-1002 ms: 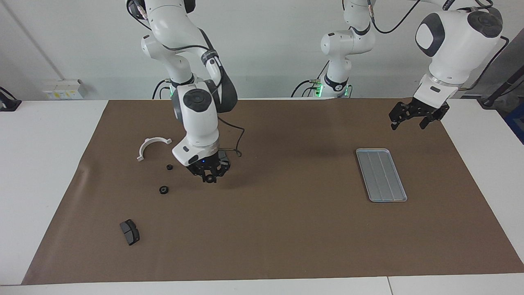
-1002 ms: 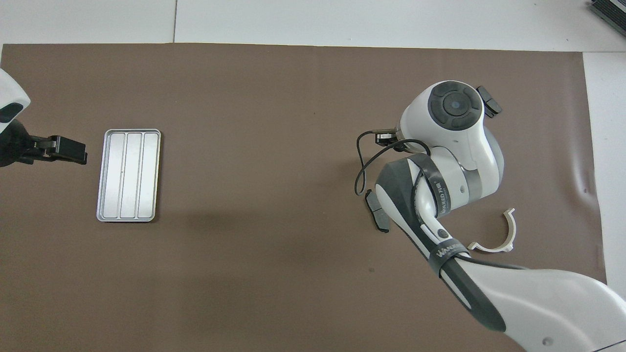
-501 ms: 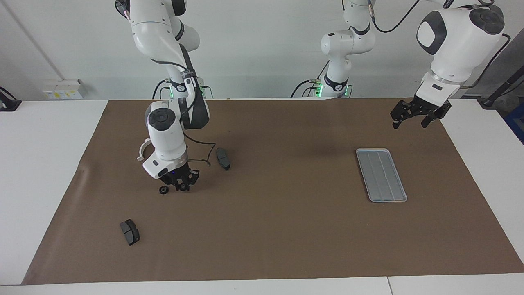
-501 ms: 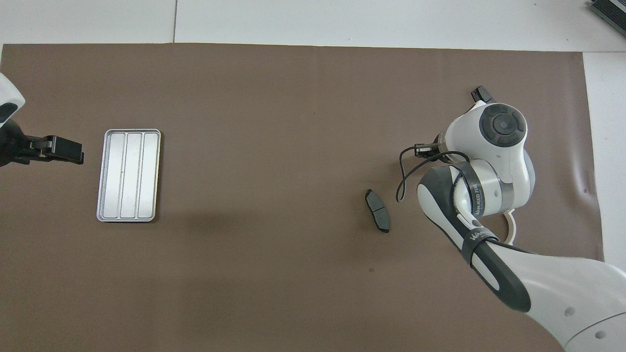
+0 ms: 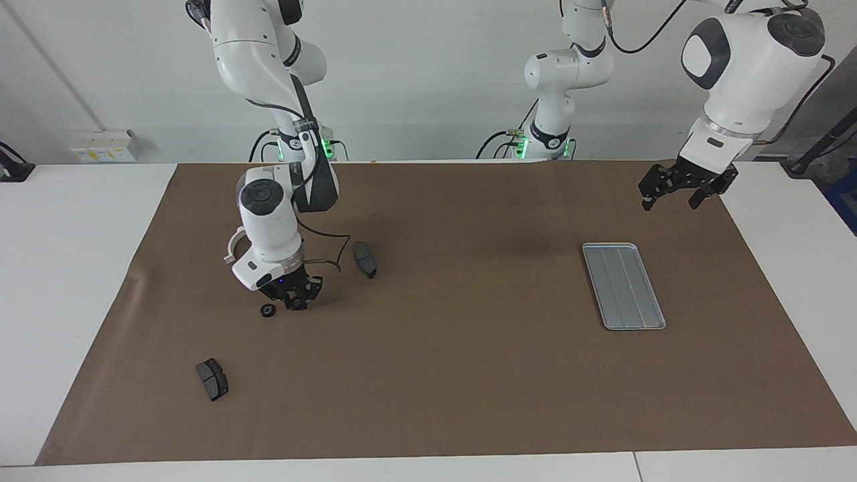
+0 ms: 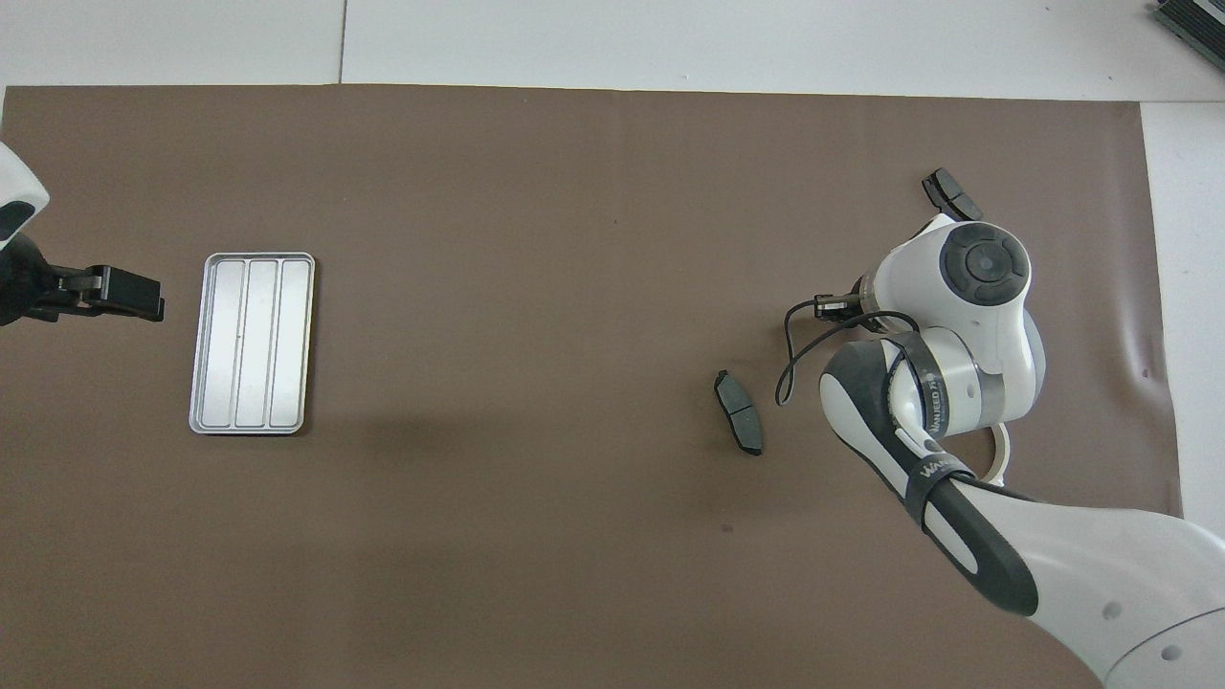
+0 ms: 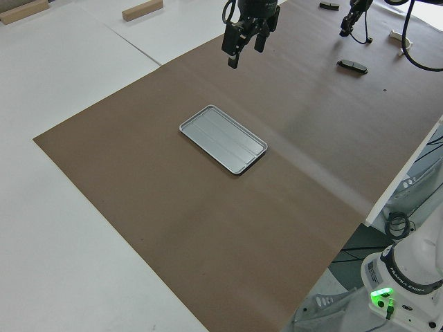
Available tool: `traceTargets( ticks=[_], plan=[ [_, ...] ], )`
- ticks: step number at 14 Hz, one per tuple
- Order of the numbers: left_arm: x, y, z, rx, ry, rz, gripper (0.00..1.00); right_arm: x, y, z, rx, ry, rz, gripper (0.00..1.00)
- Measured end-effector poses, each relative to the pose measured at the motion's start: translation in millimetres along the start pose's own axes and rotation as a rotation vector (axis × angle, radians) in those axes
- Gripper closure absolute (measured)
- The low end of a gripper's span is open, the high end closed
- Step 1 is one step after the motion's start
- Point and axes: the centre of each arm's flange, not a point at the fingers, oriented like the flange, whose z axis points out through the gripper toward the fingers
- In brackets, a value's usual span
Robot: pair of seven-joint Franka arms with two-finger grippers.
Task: Place bearing gear from tray to pile
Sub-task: 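Carry the third gear to the pile and open the right gripper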
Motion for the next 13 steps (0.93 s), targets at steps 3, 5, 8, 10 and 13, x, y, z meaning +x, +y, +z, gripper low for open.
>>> traceTargets(
  ticks=[3, 5, 8, 10, 13],
  plan=[
    [0.0, 0.0, 0.0, 0.0, 0.0, 0.0, 0.0, -0.8, 0.0, 0.5, 0.0, -0.001, 0.0, 0.36],
    [0.0, 0.0, 0.0, 0.0, 0.0, 0.0, 0.0, -0.4, 0.0, -1.0, 0.001, 0.003, 0.0, 0.13],
    [0.0, 0.0, 0.0, 0.0, 0.0, 0.0, 0.0, 5.8, 0.9, -19.0, 0.008, 0.036, 0.004, 0.0],
    [0.0, 0.0, 0.0, 0.0, 0.0, 0.0, 0.0, 12.5, 6.8, -43.5, 0.013, 0.065, 0.015, 0.0],
    [0.0, 0.0, 0.0, 0.0, 0.0, 0.0, 0.0, 20.9, 39.0, -97.8, 0.007, 0.061, 0.068, 0.0]
  ],
)
